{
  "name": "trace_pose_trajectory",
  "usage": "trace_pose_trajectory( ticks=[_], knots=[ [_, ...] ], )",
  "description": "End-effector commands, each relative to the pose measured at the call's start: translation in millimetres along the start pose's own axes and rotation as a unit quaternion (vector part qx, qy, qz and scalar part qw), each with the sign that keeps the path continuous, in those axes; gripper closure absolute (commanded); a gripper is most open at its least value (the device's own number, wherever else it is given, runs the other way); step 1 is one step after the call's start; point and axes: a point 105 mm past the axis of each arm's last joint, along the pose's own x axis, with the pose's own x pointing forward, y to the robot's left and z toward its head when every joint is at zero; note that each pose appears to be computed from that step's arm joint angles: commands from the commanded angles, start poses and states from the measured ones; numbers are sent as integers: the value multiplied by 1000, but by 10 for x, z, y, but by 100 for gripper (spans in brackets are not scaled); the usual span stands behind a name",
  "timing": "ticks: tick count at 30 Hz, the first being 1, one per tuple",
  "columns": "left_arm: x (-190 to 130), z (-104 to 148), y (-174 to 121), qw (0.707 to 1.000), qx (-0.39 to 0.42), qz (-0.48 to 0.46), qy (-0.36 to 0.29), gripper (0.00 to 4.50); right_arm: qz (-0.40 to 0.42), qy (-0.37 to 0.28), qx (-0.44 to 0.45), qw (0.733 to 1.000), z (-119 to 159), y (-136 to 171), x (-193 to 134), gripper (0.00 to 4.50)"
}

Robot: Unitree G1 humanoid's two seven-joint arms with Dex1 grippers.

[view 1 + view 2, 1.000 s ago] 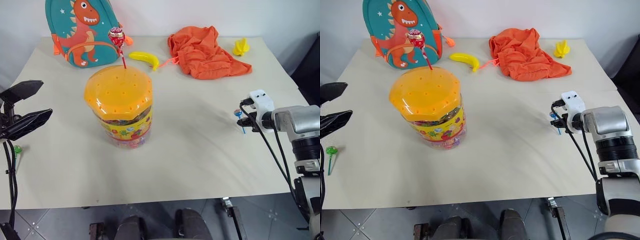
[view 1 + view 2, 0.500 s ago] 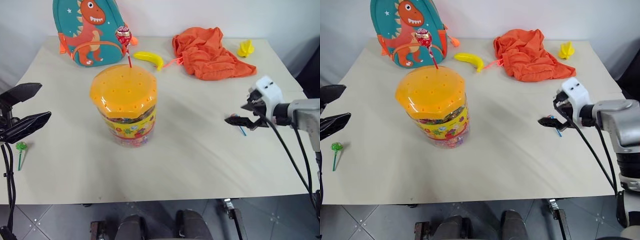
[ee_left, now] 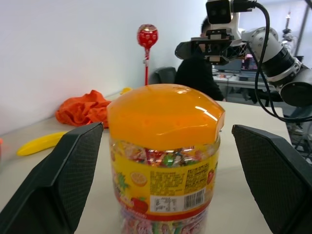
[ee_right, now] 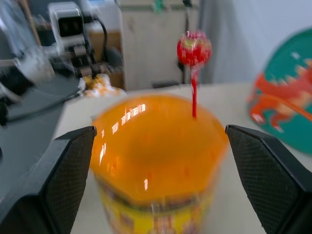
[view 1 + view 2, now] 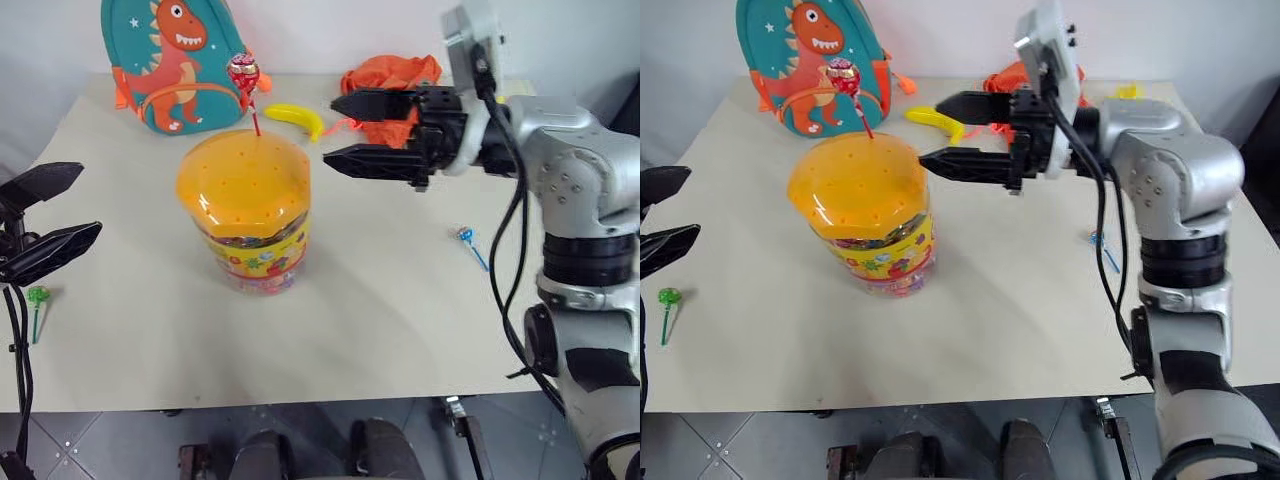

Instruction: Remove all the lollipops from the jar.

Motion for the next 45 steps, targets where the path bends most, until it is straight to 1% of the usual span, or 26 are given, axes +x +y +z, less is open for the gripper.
trace_pose_trajectory(
  ticks=[1, 6, 10, 11, 13, 15, 24, 28, 33, 36, 38, 40, 41, 44, 45],
  knots=[
    [38, 111, -68, 1000, 27, -7, -11, 0, 24, -20, -18, 999, 30, -63, 228, 6],
    [17, 130, -143, 999, 30, -1, -13, 0, 38, -35, -8, 999, -44, -167, 575, 6],
    [-17, 143, -198, 999, 31, 8, -11, 0, 41, -58, -4, 997, 7, -211, 796, 6],
    [-22, 148, -210, 999, 32, 10, -11, 0, 44, -63, -3, 997, 24, -210, 830, 23],
    [-30, 148, -223, 999, 31, 14, -10, 0, 58, -81, -1, 995, 100, -175, 873, 71],
    [-39, 149, -237, 999, 31, 17, -9, 0, 73, -94, -5, 993, 161, -132, 888, 130],
    [-16, 141, -218, 999, 29, 16, -11, 0, 60, -109, -27, 992, 325, -164, 883, 448],
    [15, 125, -168, 999, 28, 14, -10, 0, 35, -125, -55, 990, 536, -227, 851, 448],
    [68, 102, -122, 1000, 21, 2, -12, 0, -39, -152, -101, 982, 911, -434, 645, 448],
    [80, 111, -110, 1000, 17, -5, -15, 0, -106, -126, -112, 980, 967, -627, 396, 448],
    [81, 107, -109, 1000, 12, -9, -13, 0, -154, -87, -110, 978, 876, -771, 215, 448],
    [82, 98, -118, 1000, 5, -14, -7, 0, -196, -18, -96, 976, 652, -904, -25, 448],
    [81, 95, -125, 1000, 1, -16, -5, 0, -223, 24, -83, 971, 499, -975, -191, 448],
    [68, 94, -143, 1000, -6, -19, -1, 0, -274, 98, -59, 955, 226, -1071, -504, 448],
    [59, 92, -146, 1000, -8, -18, 2, 0, -304, 128, -52, 943, 105, -1120, -685, 448]
  ],
)
